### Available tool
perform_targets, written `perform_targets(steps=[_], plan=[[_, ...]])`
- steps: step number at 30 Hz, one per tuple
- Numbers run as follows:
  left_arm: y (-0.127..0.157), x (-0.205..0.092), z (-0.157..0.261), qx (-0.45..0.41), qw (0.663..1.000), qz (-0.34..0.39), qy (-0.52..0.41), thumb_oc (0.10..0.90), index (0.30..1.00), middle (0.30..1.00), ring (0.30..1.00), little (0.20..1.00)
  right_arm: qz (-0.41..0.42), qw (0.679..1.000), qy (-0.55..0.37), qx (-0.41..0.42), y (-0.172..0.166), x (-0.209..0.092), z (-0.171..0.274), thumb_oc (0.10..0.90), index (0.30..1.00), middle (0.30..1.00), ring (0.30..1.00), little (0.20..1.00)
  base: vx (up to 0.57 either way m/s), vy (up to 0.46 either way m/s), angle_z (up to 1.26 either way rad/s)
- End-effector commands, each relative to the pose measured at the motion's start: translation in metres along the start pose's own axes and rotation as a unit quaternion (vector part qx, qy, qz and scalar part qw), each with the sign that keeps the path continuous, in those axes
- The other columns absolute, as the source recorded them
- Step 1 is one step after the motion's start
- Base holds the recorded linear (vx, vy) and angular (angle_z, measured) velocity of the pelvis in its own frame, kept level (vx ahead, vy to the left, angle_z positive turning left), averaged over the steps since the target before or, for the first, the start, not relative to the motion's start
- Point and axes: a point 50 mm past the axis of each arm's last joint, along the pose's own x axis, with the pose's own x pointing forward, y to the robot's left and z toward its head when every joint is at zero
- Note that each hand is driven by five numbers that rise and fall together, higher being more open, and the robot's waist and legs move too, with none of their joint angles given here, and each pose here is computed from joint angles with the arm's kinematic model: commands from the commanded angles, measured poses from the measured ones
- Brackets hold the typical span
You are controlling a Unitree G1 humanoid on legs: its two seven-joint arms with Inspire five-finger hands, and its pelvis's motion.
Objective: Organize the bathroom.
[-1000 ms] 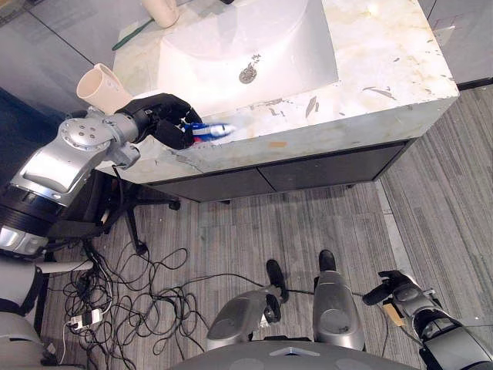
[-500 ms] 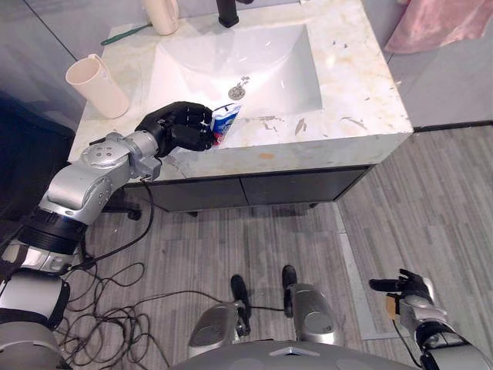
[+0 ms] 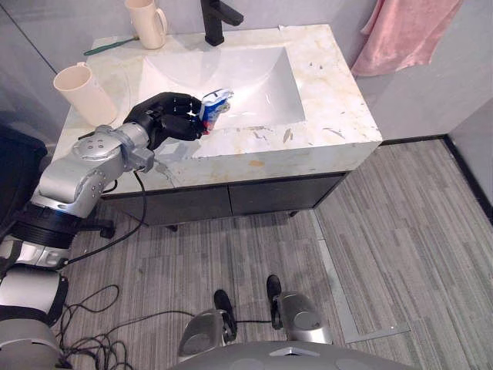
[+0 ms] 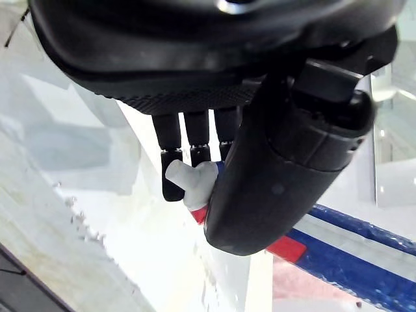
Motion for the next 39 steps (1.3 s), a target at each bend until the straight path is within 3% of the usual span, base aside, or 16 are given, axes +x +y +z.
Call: perform_targets(steps=[1,4,6,8,10,14,18,28,39], plan=[[0.012,-0.011,0.093,-0.033,0.983,0.008,-0.182,0.400,0.300,0.300,0.300,0.300,0.051,0.987,-0.155,-0.001,0.016,0.017,0.081,0.800,0.900,0.900,0.900,0.900,0.01,0.020,-0.04],[0.015,-0.010,0.095,-0.044,0.983,0.004,-0.180,0.400,0.300,0.300,0.300,0.300,0.104,0.974,-0.200,0.020,0.031,0.013,0.115,0.800,0.900,0.900,0.900,0.900,0.03,0.047,0.01],[0.017,-0.007,0.097,-0.057,0.981,-0.003,-0.183,0.400,0.300,0.300,0.300,0.300,0.221,0.939,-0.257,0.047,0.062,-0.002,0.159,0.800,0.900,0.900,0.900,0.900,0.03,0.046,0.03],[0.018,-0.007,0.097,-0.059,0.981,-0.003,-0.185,0.400,0.300,0.300,0.300,0.300,0.242,0.932,-0.265,0.050,0.068,-0.006,0.165,0.800,0.900,0.900,0.900,0.900,0.02,0.009,0.00],[0.020,-0.002,0.095,-0.075,0.980,-0.003,-0.186,0.400,0.300,0.300,0.300,0.300,0.337,0.892,-0.291,0.077,0.099,-0.029,0.190,0.800,0.900,0.900,0.900,0.900,0.06,0.019,0.02],[0.018,0.004,0.091,-0.084,0.980,-0.013,-0.179,0.400,0.300,0.300,0.300,0.300,0.410,0.857,-0.291,0.113,0.127,-0.047,0.216,0.800,0.900,0.900,0.900,0.900,0.05,-0.009,0.03],[0.014,0.010,0.089,-0.092,0.980,-0.023,-0.173,0.400,0.300,0.300,0.300,0.300,0.463,0.826,-0.280,0.159,0.148,-0.062,0.239,0.800,0.900,0.900,0.900,0.900,0.05,-0.021,0.06],[-0.007,0.024,0.080,-0.139,0.976,-0.079,-0.148,0.400,0.300,0.300,0.300,0.300,0.598,0.711,-0.224,0.295,0.182,-0.111,0.282,0.800,0.900,0.900,0.900,0.900,0.05,-0.028,0.06],[-0.042,0.041,0.082,-0.164,0.969,-0.119,-0.139,0.400,0.300,0.300,0.300,0.300,0.678,0.628,-0.169,0.342,0.204,-0.158,0.288,0.800,0.900,0.900,0.900,0.900,0.01,0.003,0.02]])
